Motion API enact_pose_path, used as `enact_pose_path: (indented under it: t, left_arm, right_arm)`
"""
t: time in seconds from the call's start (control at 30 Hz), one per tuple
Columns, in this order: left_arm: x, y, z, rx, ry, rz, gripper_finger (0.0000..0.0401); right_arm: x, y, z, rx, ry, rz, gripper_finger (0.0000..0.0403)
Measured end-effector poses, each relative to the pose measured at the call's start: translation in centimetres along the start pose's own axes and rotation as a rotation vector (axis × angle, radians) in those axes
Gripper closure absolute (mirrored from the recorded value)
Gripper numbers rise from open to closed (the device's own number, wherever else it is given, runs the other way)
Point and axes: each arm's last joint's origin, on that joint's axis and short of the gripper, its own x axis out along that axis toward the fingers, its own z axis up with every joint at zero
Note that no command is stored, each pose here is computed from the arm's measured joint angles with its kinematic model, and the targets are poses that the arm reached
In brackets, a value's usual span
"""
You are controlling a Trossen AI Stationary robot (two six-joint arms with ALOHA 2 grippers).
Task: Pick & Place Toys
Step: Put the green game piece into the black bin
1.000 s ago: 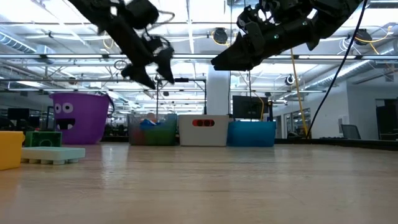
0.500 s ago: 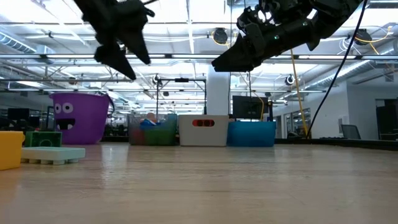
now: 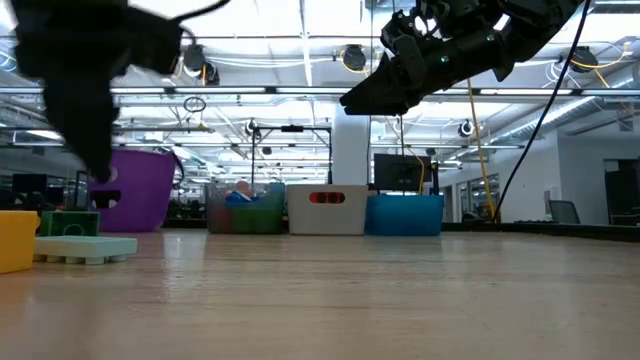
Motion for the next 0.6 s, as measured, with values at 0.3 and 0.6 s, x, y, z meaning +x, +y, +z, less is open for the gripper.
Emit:
enact_pose_path:
  t: [0.3, 0.6]
  left_arm:
    - [3.3, 1.2, -1.1, -0.087, 0.21, 0.232, 0.0011]
    - [3.7, 2.0, 0.5, -0.104, 0.172, 0.244, 0.0017]
  right_arm:
    - [0.0, 0.0, 0.2, 0.0, -0.022, -0.002, 0.0147]
    - [0.0, 0.0, 0.2, 0.0, -0.022, -0.002, 0.0147]
